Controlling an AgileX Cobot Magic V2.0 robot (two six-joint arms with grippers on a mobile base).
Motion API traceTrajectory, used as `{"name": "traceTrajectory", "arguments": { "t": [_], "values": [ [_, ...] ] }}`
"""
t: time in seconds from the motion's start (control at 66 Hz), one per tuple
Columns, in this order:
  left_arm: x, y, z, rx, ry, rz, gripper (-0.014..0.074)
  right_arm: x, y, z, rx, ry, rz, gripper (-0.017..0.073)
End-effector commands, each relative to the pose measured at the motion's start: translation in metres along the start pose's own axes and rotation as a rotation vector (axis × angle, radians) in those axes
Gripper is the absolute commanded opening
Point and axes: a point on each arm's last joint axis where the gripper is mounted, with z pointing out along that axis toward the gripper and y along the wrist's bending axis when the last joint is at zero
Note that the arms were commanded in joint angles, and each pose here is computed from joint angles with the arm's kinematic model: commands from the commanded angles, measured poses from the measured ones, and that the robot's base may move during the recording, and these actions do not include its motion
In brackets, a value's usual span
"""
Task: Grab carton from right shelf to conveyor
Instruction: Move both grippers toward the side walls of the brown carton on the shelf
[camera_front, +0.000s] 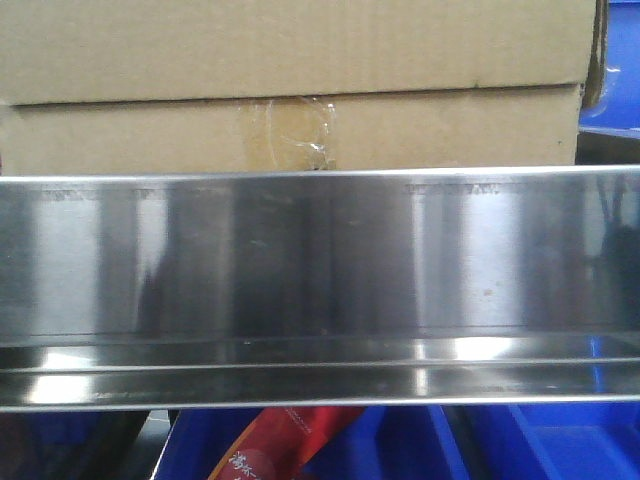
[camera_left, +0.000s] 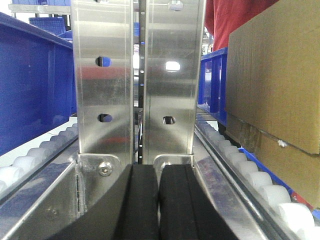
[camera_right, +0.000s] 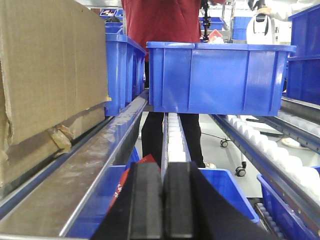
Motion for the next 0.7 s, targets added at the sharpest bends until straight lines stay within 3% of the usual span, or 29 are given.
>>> {"name": "traceTrajectory", "arguments": {
  "t": [0.0,0.682],
  "values": [
    [-0.0030,0.0000,-0.0004,0.000,-0.025,0.008,0.0004,-0.0035,-0.0002,-0.0004,0.002,-0.036,-0.004,-0.0073],
    [-0.0032,-0.0001,-0.0004,0.000,-0.027,0.008,0.0004,-0.0044,-0.0002,-0.0004,0.003,-0.046,-0.004,-0.0073]
  ]
}}
